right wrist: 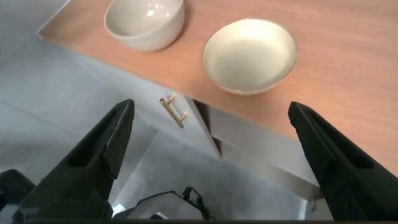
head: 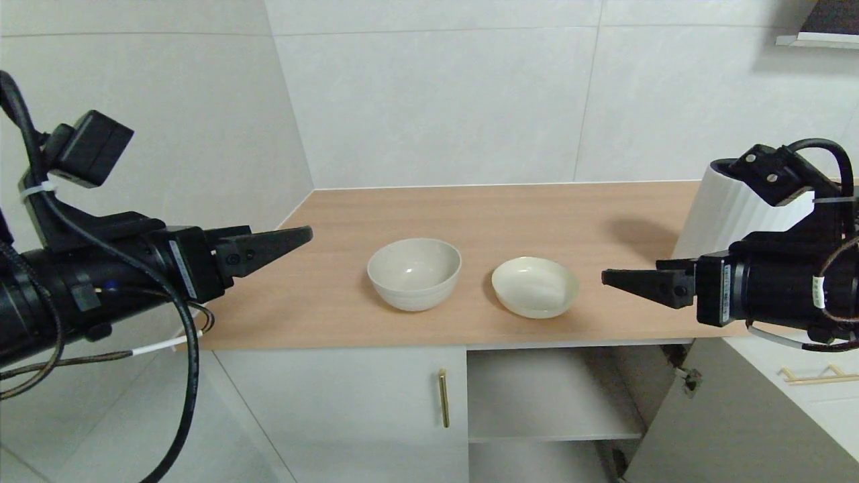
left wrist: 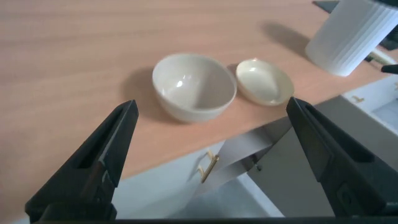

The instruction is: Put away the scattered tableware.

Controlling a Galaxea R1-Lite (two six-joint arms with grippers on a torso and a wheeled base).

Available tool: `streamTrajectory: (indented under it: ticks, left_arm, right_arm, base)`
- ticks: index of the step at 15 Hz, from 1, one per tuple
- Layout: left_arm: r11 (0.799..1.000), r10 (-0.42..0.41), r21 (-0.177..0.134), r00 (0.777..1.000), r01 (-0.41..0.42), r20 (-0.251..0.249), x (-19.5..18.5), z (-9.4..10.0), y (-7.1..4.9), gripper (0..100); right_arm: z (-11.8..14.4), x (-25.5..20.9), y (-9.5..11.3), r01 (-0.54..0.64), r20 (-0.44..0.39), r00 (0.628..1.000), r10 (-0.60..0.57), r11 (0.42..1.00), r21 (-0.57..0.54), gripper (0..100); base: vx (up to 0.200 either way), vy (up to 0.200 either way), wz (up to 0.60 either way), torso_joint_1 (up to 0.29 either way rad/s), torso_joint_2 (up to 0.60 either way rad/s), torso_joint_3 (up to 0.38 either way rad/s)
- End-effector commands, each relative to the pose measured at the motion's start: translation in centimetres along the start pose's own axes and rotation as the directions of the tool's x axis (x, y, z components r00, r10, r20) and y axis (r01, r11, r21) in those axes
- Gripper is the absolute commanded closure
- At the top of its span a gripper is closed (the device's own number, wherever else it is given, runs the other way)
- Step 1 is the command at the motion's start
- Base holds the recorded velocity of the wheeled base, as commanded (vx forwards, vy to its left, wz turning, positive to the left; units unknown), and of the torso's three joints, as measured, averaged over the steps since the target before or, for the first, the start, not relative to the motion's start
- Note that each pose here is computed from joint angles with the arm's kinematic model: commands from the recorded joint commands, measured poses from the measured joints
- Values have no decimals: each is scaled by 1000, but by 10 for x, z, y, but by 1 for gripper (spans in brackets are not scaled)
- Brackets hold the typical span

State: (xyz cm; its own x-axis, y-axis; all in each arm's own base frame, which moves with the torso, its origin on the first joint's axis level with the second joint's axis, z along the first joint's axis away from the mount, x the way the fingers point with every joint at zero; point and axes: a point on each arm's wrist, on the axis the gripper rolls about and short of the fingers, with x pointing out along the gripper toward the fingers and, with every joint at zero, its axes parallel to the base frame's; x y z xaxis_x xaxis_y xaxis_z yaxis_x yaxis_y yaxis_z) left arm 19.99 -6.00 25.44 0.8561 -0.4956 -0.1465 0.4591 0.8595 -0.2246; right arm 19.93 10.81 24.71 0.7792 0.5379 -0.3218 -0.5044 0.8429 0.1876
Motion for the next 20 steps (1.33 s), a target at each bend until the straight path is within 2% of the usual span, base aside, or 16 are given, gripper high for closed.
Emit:
streamTrajectory:
  ticks: [1,3,4,5,6,7,8,9,10,11,13,14,16,20]
  left_arm:
    - [1000,4,-3,1000,-4,-10,14,4,3,0]
    - [1000,4,-4,1000,-4,-10,21,8,4,0]
    - [1000,11,-8,1000,-11,-7,35,16,7,0]
    - [999,35,-18,999,-35,-27,45,22,13,0]
    - [998,48,-25,998,-49,-50,48,24,16,0]
    - [994,89,-53,984,-98,-152,58,30,22,0]
    - [988,115,-74,971,-133,-212,64,32,25,0]
    - [981,127,-108,958,-159,-256,74,33,28,0]
    - [974,129,-147,953,-174,-273,82,33,31,0]
    - [968,131,-168,946,-186,-296,93,28,35,0]
    - [960,159,-165,926,-226,-344,113,14,45,0]
    - [951,198,-149,906,-270,-375,132,3,50,0]
    - [943,242,-114,880,-312,-409,151,-13,45,0]
    - [935,293,-53,849,-350,-439,177,-33,32,0]
  right_arm:
    - [2,10,-4,11,13,1000,-11,1000,5,0]
    - [11,27,-6,17,53,998,-18,1000,26,0]
    - [25,47,-6,48,69,996,-58,990,135,0]
    - [30,62,-8,80,62,994,-94,977,200,0]
    - [33,68,-9,94,53,993,-108,972,216,0]
    - [36,87,-21,159,-3,987,-163,959,236,0]
    - [36,96,-25,175,-49,984,-169,956,237,0]
    - [38,108,-30,192,-79,981,-178,952,239,0]
    - [30,117,-32,210,-128,975,-184,948,238,0]
    - [22,126,-36,226,-166,968,-189,945,237,0]
    - [13,139,-41,256,-198,957,-212,938,234,0]
    - [8,145,-43,268,-213,952,-221,935,231,0]
    - [6,147,-44,279,-219,948,-230,933,229,0]
    - [7,146,-44,283,-214,948,-236,931,229,0]
  base:
    - [0,0,0,71,-144,-100]
    - [0,0,0,32,-68,-49]
    - [0,0,0,0,0,0]
    - [0,0,0,0,0,0]
    - [0,0,0,0,0,0]
    - [0,0,0,0,0,0]
    - [0,0,0,0,0,0]
    - [0,0,0,0,0,0]
    - [0,0,0,0,0,0]
    - [0,0,0,0,0,0]
    - [0,0,0,0,0,0]
    - [0,0,0,0,0,0]
    - [0,0,0,0,0,0]
    - [0,0,0,0,0,0]
